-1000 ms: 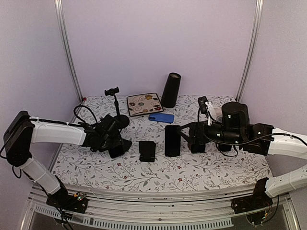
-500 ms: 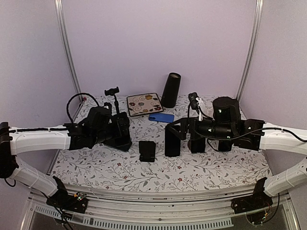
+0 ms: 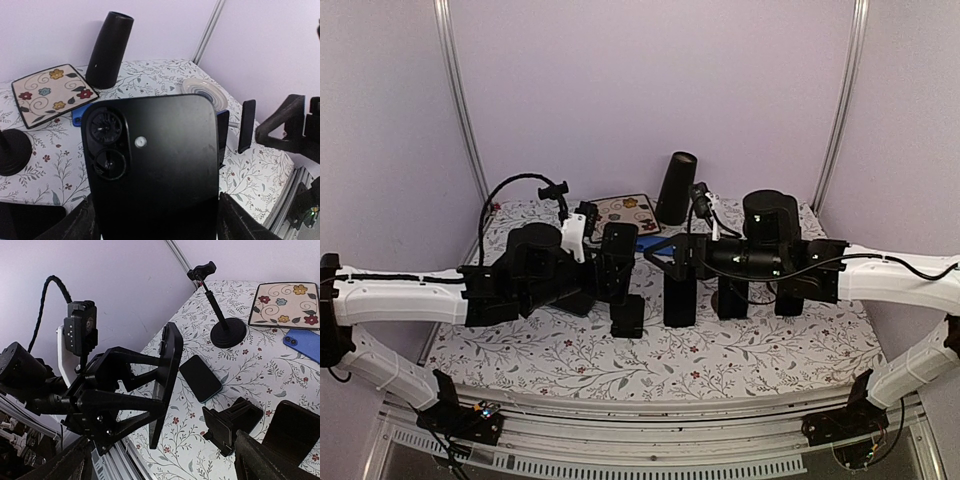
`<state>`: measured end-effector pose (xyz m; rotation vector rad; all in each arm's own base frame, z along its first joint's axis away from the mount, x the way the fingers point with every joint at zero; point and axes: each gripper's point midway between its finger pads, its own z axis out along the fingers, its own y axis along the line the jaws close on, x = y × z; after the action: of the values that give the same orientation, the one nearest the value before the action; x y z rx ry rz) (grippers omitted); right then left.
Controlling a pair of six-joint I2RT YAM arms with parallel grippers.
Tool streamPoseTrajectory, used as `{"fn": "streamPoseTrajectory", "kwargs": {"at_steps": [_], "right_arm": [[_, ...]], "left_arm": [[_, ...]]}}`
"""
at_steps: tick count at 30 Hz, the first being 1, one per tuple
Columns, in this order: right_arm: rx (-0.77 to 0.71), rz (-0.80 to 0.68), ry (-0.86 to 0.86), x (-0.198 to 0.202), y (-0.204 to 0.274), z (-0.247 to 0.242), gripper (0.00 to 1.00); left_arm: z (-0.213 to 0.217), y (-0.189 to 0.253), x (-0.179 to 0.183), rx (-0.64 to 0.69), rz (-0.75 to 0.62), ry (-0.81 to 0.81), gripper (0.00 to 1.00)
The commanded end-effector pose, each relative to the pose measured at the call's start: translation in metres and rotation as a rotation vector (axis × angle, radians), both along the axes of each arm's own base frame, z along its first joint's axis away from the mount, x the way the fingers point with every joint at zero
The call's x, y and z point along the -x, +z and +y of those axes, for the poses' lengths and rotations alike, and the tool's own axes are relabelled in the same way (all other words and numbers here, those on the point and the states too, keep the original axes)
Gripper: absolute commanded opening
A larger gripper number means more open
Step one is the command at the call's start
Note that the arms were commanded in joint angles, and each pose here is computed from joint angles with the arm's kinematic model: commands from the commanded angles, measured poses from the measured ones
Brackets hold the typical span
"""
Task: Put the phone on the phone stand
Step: Pass from the left arm to the right
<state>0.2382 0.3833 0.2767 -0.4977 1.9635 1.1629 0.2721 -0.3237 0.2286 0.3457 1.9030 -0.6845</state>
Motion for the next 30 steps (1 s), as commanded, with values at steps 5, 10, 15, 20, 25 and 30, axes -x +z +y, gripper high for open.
{"fn": "streamPoseTrajectory", "kwargs": {"at_steps": [5, 10, 15, 20, 25, 30], "right_arm": [[-0.119, 0.06, 0.018, -0.018, 0.019, 0.004, 0.97], [-0.148, 0.087, 0.022, -0.022, 0.021, 0.004, 0.87], [-0.177, 0.112, 0.008, -0.024, 0.02, -0.001, 0.63], [-0.185, 0.125, 0.008, -0.023, 0.019, -0.004, 0.29], [-0.186, 0.133, 0.001, -0.022, 0.017, -0.007, 0.06], [-0.185, 0.13, -0.006, -0.022, 0.018, -0.009, 0.03]], "left_arm": [[-0.057, 0.057, 0.027, 0.028, -0.187, -0.154, 0.39], [-0.078, 0.056, 0.036, -0.027, -0.216, -0.195, 0.38], [-0.089, 0.051, 0.038, -0.057, -0.219, -0.202, 0.37], [-0.093, 0.047, 0.037, -0.068, -0.216, -0.202, 0.37], [-0.094, 0.046, 0.036, -0.071, -0.218, -0.195, 0.37], [-0.094, 0.045, 0.034, -0.076, -0.219, -0.186, 0.4]]}}
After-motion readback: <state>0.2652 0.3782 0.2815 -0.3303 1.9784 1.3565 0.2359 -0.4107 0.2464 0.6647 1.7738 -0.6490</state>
